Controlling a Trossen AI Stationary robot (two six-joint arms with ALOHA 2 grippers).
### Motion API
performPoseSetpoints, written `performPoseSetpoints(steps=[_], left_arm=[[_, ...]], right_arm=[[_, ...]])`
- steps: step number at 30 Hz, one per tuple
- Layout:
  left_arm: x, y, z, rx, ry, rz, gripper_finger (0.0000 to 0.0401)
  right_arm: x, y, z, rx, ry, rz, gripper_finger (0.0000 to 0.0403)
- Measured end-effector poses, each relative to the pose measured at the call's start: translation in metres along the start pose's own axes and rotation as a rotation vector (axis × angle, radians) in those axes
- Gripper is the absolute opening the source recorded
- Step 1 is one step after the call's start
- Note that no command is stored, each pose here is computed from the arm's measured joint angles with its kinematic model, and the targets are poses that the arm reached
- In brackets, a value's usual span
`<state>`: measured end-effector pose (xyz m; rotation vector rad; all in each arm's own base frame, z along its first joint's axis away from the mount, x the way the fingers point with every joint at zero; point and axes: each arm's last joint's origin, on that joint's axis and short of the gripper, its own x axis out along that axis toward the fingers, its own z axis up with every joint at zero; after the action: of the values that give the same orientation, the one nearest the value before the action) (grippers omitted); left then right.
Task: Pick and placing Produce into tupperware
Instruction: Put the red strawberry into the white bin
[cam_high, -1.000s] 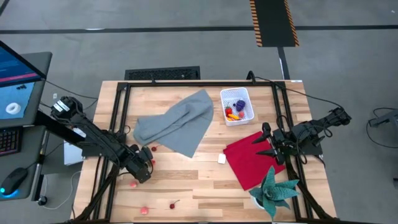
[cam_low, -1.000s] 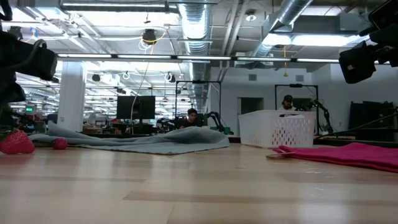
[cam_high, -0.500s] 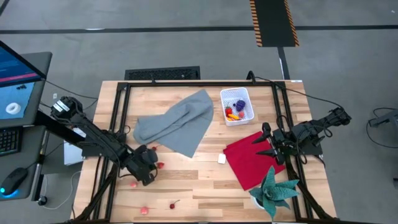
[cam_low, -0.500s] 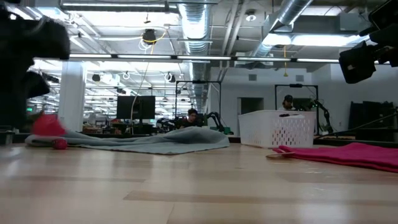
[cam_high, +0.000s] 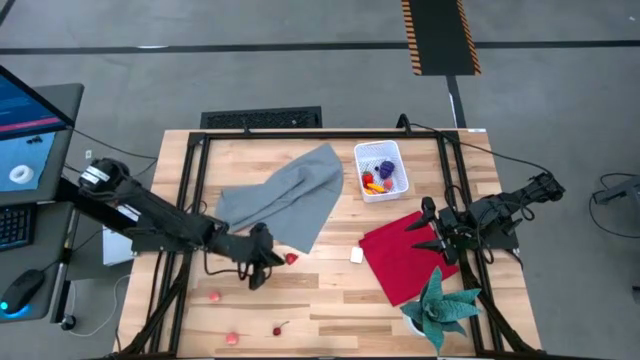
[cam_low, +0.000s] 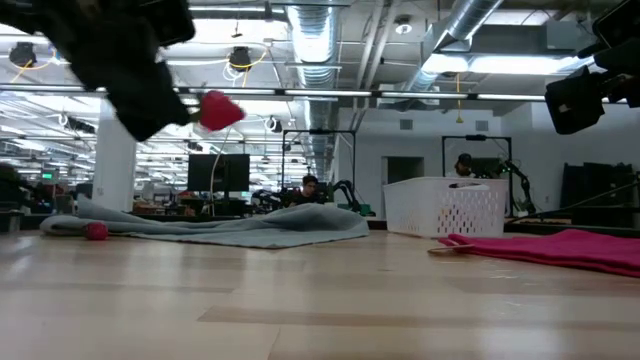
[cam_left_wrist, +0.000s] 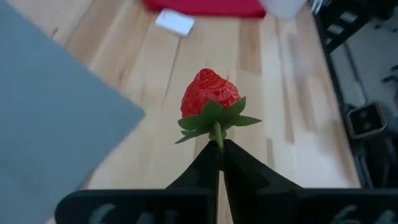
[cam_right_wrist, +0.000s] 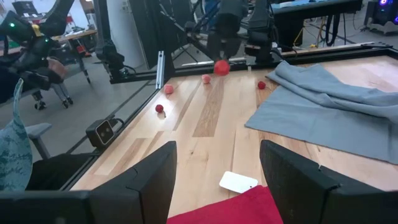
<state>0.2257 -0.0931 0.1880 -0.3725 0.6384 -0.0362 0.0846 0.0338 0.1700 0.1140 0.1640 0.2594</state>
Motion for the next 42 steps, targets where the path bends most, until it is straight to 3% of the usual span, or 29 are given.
performPoseSetpoints(steps=[11, 16, 27, 33, 37, 42], left_arm=[[0.015, 0.024, 0.040, 0.034, -0.196, -0.166, 0.0000], [0.043, 0.031, 0.056, 0.042, -0.150, -0.151, 0.0000], [0.105, 0.016, 0.121, 0.205, -0.078, -0.269, 0.0000], [0.107, 0.025, 0.140, 0.223, -0.102, -0.362, 0.0000], [0.100, 0.032, 0.159, 0.194, -0.226, -0.479, 0.0000], [0.092, 0.048, 0.179, 0.101, -0.389, -0.416, 0.0000]], right_arm=[[0.000, 0.000, 0.000, 0.000, 0.000, 0.000, 0.0254], [0.000, 0.000, 0.000, 0.000, 0.000, 0.000, 0.0254], [0.000, 0.000, 0.000, 0.000, 0.001, 0.000, 0.0254], [0.000, 0.000, 0.000, 0.000, 0.001, 0.000, 0.0254], [0.000, 0.000, 0.000, 0.000, 0.000, 0.000, 0.0254], [0.000, 0.000, 0.000, 0.000, 0.000, 0.000, 0.0254]])
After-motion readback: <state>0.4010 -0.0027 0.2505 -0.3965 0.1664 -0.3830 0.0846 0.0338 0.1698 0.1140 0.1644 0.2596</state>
